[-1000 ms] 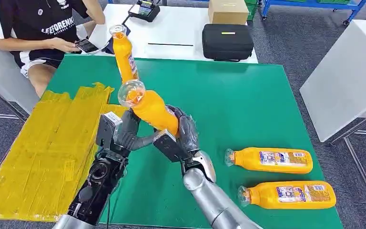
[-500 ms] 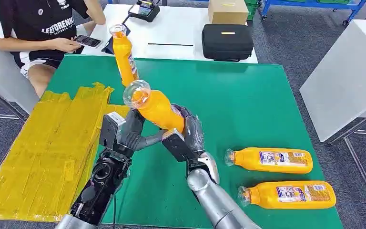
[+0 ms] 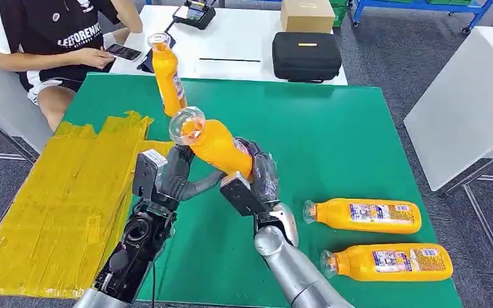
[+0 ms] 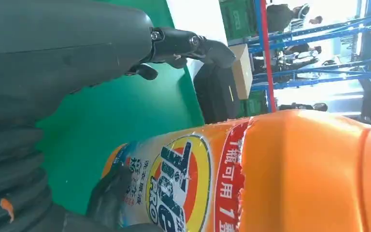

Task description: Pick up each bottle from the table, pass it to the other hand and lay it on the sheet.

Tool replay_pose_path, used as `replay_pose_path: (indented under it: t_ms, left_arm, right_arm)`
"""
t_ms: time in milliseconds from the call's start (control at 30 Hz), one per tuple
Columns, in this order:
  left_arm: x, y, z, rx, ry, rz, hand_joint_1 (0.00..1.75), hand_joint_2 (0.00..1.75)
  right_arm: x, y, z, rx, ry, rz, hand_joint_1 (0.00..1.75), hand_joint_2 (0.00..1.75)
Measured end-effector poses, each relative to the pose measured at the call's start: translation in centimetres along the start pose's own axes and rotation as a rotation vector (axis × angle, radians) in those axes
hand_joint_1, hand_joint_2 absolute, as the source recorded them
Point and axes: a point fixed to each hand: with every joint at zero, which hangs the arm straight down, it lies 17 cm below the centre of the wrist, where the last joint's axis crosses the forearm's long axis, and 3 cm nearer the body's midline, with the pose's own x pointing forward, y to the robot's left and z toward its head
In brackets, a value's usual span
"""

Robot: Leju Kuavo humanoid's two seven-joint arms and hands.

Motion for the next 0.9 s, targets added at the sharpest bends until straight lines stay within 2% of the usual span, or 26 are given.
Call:
replay_pose_path:
  t_ms: [600,900]
  left_arm:
    - [-0.1,0.6,0.1,0.015,0.005,0.002,0.00,1.75]
    - [-0.4,0.4,0.3,0.008,0.014,0.015,0.00,1.75]
  right_arm:
    - [-0.2,1.6,0.3,0.039,0.022,0.026,1.75,1.75]
    - [0.6,5.0,0.7,0.164,0.004,0.090,1.75,1.75]
